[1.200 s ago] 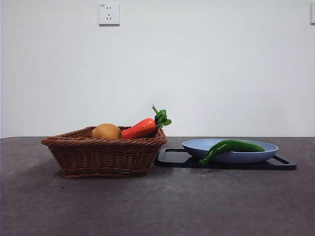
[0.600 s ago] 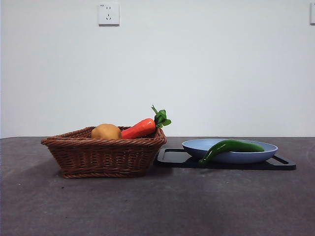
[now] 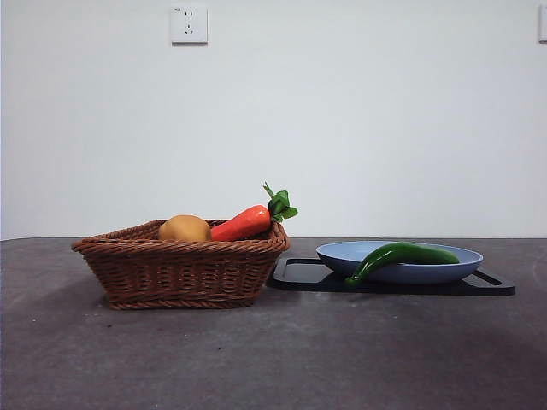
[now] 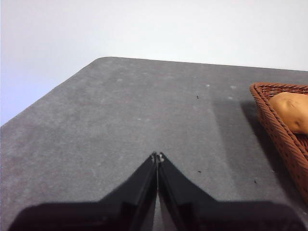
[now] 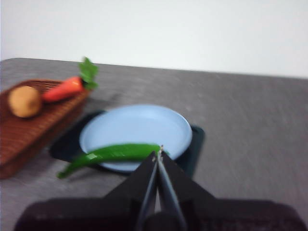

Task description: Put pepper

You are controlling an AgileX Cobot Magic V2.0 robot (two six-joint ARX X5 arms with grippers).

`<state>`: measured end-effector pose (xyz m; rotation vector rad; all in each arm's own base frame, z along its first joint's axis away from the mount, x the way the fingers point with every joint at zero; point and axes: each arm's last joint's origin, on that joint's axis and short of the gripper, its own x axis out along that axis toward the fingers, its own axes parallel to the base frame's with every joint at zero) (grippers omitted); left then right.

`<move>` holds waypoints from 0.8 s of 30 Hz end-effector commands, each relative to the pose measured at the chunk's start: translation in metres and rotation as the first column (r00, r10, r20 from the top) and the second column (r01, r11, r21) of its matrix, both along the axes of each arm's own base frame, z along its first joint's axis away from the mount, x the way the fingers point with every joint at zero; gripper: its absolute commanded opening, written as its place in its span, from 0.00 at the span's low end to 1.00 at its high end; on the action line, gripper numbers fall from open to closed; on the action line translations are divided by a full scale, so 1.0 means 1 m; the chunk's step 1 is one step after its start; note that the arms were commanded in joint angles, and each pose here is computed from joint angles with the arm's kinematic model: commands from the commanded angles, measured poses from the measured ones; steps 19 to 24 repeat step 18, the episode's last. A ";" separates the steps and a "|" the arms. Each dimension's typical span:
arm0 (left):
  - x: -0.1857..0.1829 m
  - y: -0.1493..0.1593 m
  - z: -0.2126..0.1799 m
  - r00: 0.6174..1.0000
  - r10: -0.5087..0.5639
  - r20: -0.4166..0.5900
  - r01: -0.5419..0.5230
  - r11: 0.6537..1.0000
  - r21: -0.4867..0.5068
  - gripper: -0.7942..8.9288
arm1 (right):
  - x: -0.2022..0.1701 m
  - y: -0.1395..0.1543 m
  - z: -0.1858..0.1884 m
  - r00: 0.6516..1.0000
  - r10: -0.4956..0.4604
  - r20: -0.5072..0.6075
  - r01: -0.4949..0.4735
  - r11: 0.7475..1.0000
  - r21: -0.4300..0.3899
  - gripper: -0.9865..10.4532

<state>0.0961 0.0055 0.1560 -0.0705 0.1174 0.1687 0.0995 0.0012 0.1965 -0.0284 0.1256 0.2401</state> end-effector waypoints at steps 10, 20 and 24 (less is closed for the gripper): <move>0.001 0.000 -0.003 1.000 0.002 0.001 -0.002 1.000 -0.006 0.09 | -0.003 -0.002 -0.037 0.997 -0.071 -0.018 0.072 0.996 0.055 0.10; 0.001 0.000 -0.003 1.000 0.001 0.001 -0.001 1.000 -0.006 0.09 | -0.004 -0.001 -0.046 0.996 -0.072 -0.050 0.076 0.994 0.081 0.10; 0.001 0.000 -0.003 1.000 0.001 0.001 -0.001 1.000 -0.006 0.09 | -0.004 -0.001 -0.046 0.996 -0.072 -0.050 0.076 0.994 0.081 0.10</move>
